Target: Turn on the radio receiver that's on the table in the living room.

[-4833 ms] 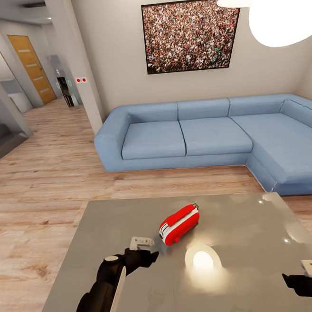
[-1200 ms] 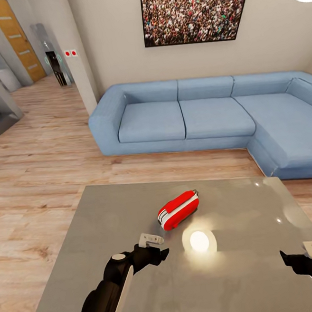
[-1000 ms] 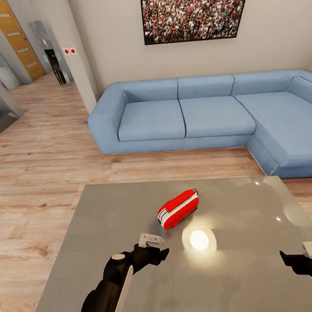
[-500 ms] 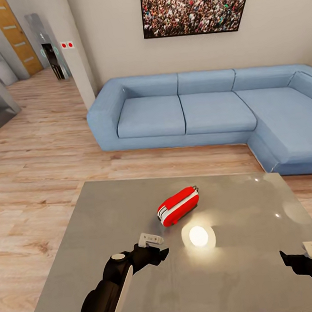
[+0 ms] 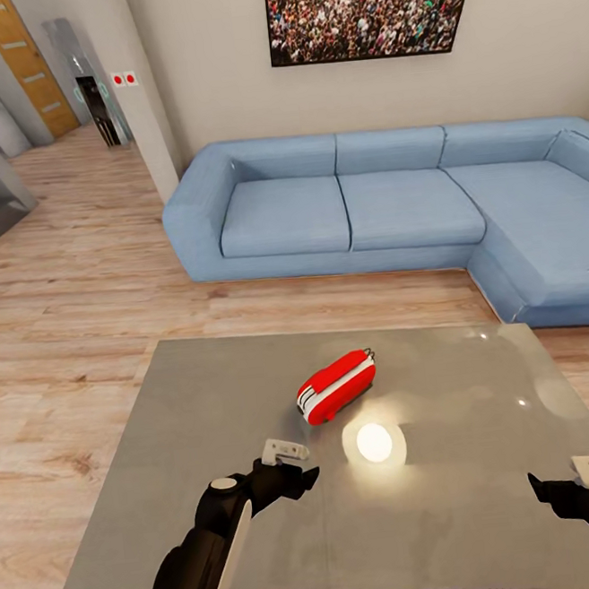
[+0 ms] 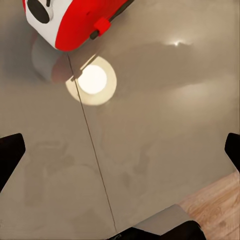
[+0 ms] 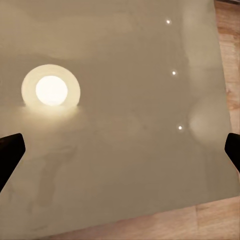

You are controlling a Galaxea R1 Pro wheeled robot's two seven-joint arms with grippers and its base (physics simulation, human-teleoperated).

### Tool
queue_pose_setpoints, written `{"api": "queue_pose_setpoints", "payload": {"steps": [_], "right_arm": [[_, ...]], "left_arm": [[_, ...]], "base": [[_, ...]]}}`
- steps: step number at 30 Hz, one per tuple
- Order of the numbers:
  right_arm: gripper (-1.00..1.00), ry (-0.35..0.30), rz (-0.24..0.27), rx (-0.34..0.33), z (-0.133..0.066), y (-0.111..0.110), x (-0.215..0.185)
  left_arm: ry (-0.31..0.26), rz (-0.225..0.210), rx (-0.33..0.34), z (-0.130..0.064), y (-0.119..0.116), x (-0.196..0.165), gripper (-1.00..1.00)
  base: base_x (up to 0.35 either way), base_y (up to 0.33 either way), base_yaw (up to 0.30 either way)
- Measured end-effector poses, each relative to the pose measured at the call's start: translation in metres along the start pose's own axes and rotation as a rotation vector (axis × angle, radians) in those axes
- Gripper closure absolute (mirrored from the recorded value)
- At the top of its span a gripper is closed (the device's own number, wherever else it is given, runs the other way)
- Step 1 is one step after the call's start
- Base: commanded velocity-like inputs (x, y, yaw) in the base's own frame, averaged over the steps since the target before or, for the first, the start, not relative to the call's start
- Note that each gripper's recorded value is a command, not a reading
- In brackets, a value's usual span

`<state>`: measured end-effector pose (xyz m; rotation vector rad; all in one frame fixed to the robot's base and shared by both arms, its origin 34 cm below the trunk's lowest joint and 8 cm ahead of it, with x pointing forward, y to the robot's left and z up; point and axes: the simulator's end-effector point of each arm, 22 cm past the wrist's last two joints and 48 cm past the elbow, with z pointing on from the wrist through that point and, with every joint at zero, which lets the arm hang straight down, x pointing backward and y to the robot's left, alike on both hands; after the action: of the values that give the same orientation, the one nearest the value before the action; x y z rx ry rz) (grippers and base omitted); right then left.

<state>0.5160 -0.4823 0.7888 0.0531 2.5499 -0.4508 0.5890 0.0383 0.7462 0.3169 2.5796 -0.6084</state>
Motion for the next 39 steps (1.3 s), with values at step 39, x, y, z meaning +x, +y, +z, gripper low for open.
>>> {"api": "queue_pose_setpoints", "payload": {"steps": [39], "right_arm": [[-1.00,0.015,-0.002,-0.004,0.0033,0.0023,0.0055]], "left_arm": [[0.014,0.002,0.016,0.0048,-0.0042,0.0068,-1.00]], "base": [[0.032,0.000,0.000]]}}
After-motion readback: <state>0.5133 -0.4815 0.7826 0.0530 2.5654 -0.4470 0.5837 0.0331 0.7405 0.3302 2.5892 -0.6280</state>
